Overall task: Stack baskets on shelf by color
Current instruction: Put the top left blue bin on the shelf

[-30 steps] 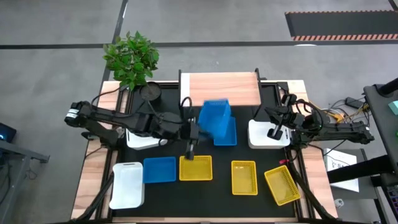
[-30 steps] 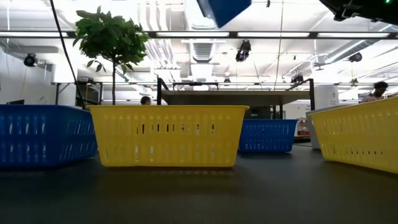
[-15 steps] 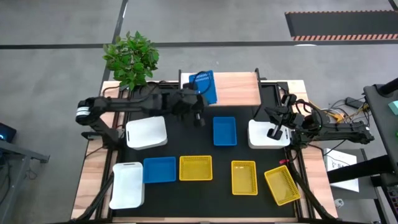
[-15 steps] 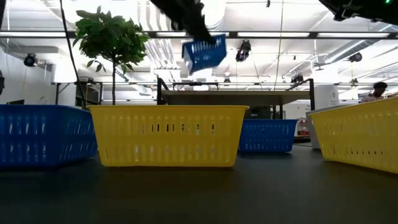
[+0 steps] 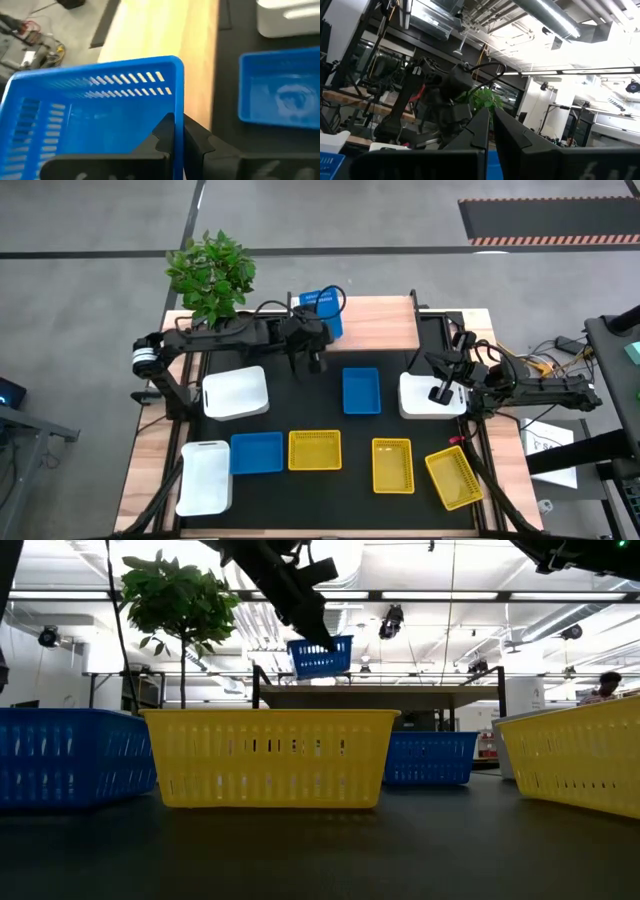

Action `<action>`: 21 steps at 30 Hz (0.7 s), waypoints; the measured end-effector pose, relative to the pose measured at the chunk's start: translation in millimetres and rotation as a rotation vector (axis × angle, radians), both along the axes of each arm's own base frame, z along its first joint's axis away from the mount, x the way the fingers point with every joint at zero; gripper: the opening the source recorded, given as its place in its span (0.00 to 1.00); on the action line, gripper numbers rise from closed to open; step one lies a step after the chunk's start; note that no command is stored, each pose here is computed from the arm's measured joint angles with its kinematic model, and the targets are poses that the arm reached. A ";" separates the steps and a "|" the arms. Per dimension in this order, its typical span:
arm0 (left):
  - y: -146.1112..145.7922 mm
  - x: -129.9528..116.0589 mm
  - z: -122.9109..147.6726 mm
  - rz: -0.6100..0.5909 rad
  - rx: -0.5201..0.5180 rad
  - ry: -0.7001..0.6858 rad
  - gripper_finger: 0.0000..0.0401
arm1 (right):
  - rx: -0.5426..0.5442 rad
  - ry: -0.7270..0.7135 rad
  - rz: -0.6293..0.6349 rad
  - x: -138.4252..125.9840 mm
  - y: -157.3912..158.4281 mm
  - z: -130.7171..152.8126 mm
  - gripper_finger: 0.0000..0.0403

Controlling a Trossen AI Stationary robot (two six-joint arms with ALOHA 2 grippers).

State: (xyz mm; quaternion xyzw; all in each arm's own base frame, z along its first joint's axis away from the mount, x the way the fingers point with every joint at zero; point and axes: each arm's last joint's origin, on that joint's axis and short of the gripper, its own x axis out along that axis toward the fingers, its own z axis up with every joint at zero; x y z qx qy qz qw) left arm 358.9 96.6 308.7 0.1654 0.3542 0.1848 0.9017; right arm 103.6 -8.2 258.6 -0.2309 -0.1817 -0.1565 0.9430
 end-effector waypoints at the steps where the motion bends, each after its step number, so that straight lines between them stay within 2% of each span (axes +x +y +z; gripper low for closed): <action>1: 0.2 -0.7 -1.0 -0.008 -0.009 0.010 0.00 | 0.000 0.000 0.000 0.0 0.0 0.0 0.04; 10: 7.3 -3.1 -0.6 0.009 -0.008 0.010 0.00 | 0.000 0.000 -0.001 0.0 0.0 0.0 0.04; 17: 17.0 -5.9 -1.5 -0.024 -0.005 0.024 0.00 | 0.000 0.000 -0.001 0.0 0.0 0.0 0.04; 21: 22.1 -8.1 -4.0 -0.012 -0.010 0.032 0.04 | 0.000 0.000 0.000 0.0 0.0 0.0 0.04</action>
